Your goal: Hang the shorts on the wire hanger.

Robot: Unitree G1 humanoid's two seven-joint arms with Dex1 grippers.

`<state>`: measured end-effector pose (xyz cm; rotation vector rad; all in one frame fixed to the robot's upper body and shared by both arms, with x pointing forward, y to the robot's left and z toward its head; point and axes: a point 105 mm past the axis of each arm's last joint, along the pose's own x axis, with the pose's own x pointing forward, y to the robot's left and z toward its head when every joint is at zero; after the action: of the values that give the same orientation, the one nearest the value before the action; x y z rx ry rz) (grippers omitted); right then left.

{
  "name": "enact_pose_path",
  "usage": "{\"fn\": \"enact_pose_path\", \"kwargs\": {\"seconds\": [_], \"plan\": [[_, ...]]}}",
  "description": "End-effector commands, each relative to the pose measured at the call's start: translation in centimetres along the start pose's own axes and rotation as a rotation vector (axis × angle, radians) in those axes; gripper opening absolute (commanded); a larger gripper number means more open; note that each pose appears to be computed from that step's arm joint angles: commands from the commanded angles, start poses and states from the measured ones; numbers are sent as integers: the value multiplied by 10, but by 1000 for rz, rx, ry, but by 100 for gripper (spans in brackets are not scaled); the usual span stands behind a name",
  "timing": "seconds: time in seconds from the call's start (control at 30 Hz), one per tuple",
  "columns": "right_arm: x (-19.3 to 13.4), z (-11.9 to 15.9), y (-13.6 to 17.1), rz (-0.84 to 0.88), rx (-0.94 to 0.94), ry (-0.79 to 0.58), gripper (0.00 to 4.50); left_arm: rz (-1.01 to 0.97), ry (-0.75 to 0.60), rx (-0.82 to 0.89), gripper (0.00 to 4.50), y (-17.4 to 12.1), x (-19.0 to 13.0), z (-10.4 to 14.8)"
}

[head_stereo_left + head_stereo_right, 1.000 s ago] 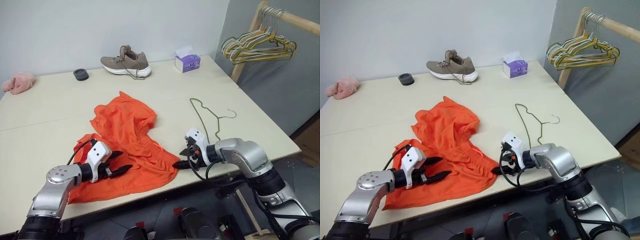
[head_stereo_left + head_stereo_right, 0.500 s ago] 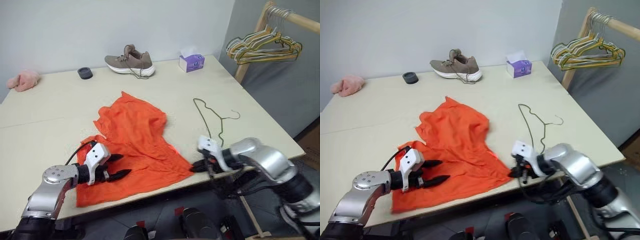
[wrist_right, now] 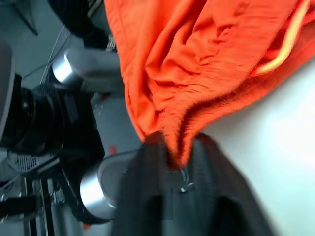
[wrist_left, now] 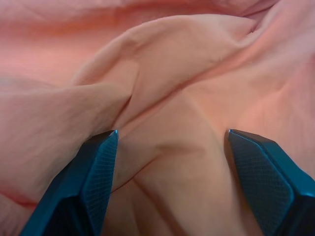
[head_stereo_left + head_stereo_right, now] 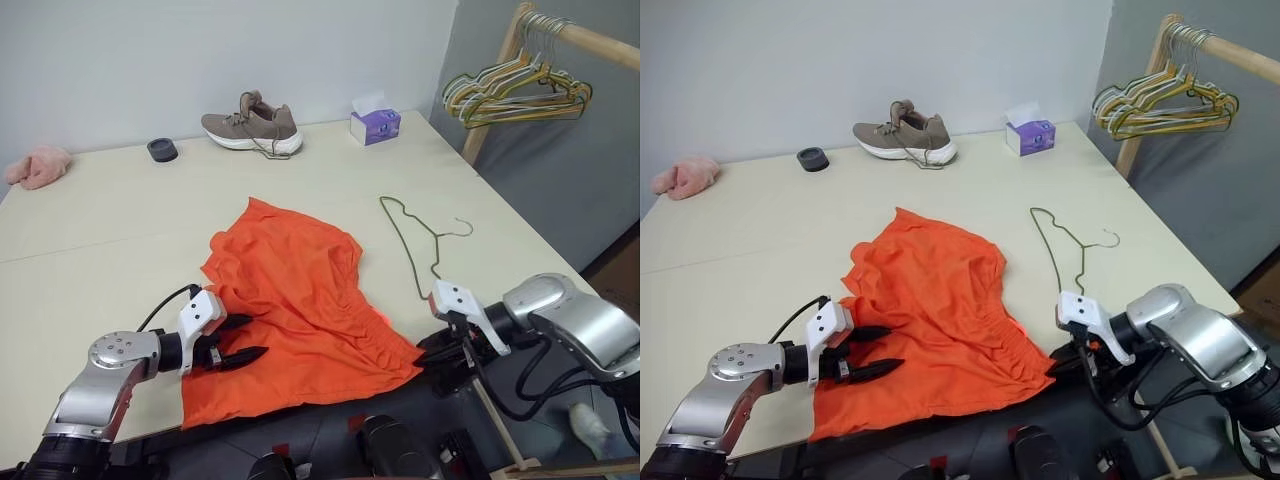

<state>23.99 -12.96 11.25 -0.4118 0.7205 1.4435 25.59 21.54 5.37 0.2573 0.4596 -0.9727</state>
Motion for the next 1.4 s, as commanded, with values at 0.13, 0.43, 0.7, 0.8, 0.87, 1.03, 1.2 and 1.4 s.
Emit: {"fn": "enact_pose_path", "kwargs": {"seconds": [0.13,0.43,0.7,0.8,0.87,1.03,1.2,1.4], "plan": [[-42,45,-34,-170,15,-208,310,-7,19,2,377,-6,1,-3],[-1,70,-125,-554,-17,-258,447,-27,7,2,377,-7,5,3],[46,73,-141,-457,52,-261,447,-23,-37,10,377,-6,4,15],[61,78,-142,-416,83,-276,447,-19,-66,5,377,-9,1,21],[70,82,-143,-397,117,-294,447,-1,-97,2,377,-9,-1,26],[84,86,-150,-429,141,-292,386,14,-162,-3,377,-11,-4,39],[82,95,-153,-461,135,-331,212,12,-224,-46,377,-16,-15,57],[62,105,-154,-495,77,-351,2,0,-184,-54,377,-19,-23,54]]}}
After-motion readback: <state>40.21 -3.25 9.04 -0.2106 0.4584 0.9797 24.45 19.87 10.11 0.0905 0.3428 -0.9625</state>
